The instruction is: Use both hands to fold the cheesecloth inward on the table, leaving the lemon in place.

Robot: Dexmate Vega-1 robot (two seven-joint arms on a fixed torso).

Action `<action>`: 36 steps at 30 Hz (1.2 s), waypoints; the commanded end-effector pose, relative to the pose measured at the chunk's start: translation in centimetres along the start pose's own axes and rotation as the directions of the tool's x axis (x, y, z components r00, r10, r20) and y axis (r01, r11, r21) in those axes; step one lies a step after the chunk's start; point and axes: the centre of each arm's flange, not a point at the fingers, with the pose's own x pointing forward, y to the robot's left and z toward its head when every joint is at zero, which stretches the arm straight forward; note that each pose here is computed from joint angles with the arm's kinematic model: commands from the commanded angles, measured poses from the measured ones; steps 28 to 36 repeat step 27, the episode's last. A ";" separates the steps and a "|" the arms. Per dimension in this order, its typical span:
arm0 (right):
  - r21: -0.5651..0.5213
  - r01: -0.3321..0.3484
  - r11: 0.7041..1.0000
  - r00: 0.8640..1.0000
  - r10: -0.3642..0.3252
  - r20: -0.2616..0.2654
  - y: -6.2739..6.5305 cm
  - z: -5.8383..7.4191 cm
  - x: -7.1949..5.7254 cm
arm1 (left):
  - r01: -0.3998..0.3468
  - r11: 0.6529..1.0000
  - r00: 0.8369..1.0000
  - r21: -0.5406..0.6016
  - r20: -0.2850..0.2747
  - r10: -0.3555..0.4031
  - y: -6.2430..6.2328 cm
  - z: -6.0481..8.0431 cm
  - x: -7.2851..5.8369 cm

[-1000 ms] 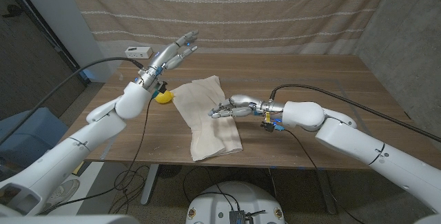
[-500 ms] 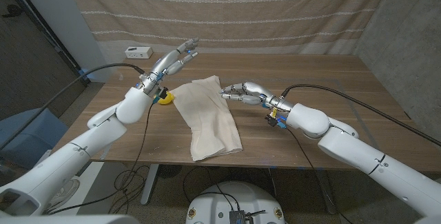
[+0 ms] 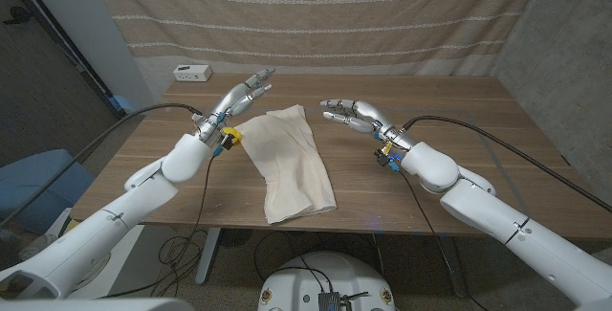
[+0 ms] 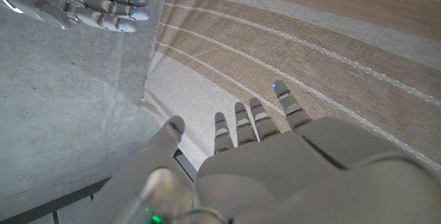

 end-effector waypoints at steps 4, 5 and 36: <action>0.019 0.118 0.993 0.993 -0.117 -0.005 -2.9 -0.7 0.7 | -0.018 0.979 0.999 -0.205 -0.053 0.008 -1.4 -3.4 -1.6; 0.029 0.126 0.992 0.992 -0.125 -0.003 -3.1 -0.8 0.7 | -0.021 0.976 0.998 -0.217 -0.055 0.009 -1.4 -3.7 -1.7; 0.103 0.458 0.883 0.883 -0.465 0.061 -8.3 -0.8 -1.4 | 0.003 0.940 0.993 -0.342 -0.110 -0.043 -1.5 -7.6 -0.8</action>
